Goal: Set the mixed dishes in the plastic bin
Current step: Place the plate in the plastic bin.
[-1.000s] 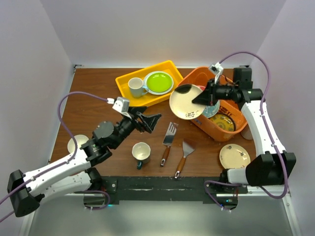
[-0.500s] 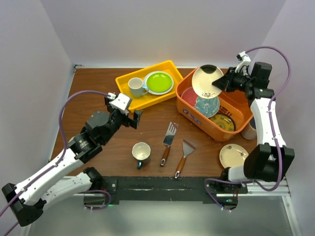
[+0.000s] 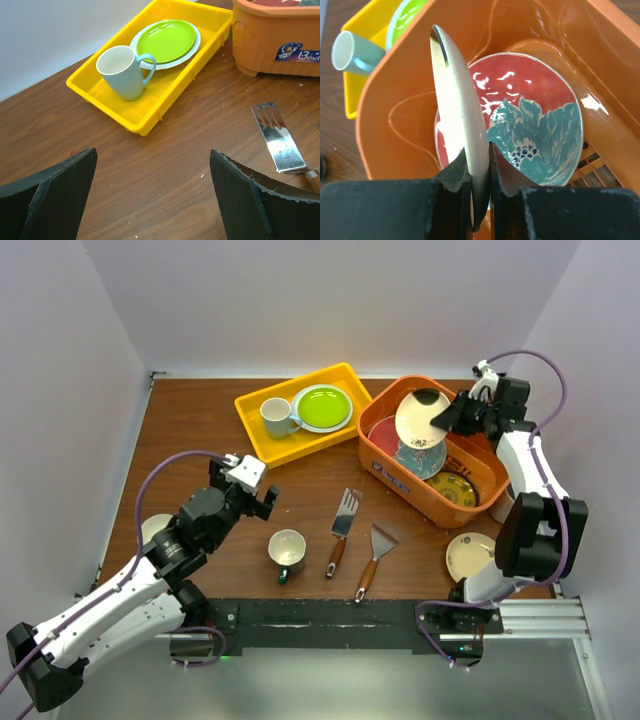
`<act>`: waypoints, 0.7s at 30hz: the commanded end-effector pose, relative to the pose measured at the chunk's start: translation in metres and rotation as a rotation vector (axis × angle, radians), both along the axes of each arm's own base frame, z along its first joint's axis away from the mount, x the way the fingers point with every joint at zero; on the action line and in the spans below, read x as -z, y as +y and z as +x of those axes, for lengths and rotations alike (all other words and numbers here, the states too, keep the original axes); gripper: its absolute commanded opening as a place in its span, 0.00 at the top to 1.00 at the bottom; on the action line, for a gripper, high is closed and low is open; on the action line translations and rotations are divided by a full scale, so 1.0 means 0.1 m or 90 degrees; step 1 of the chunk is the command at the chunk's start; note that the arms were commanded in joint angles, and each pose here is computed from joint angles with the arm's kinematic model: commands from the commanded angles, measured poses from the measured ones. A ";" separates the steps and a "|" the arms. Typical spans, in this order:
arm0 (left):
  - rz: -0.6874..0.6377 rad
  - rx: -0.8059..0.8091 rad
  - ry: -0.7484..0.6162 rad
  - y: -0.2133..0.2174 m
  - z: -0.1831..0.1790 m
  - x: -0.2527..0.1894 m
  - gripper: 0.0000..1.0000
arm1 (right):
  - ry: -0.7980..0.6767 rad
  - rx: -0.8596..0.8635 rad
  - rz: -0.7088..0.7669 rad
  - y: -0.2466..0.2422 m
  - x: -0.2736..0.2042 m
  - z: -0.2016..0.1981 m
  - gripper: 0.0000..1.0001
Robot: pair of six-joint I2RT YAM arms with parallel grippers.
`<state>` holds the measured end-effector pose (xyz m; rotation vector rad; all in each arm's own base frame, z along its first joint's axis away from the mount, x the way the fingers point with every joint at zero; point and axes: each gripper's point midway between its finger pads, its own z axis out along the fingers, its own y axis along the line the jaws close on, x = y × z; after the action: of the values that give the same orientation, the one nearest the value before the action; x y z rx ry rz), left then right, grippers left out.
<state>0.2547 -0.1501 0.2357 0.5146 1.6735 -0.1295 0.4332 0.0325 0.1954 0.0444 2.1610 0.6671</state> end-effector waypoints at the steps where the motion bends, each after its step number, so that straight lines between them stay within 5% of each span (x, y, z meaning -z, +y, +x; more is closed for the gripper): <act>1: -0.030 -0.018 -0.035 0.06 0.03 -0.14 0.00 | -0.005 0.016 -0.011 0.02 0.15 0.12 1.00; 13: -0.033 -0.018 -0.041 0.09 0.02 -0.16 0.00 | 0.094 -0.004 -0.045 0.08 0.85 0.11 0.93; 21: -0.033 -0.017 -0.043 0.09 0.02 -0.17 0.00 | 0.124 -0.002 -0.068 0.02 1.02 0.06 0.69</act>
<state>0.2538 -0.1425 0.2385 0.4881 1.6591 -0.1254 0.4383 0.0473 0.1063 0.0738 2.3462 0.6698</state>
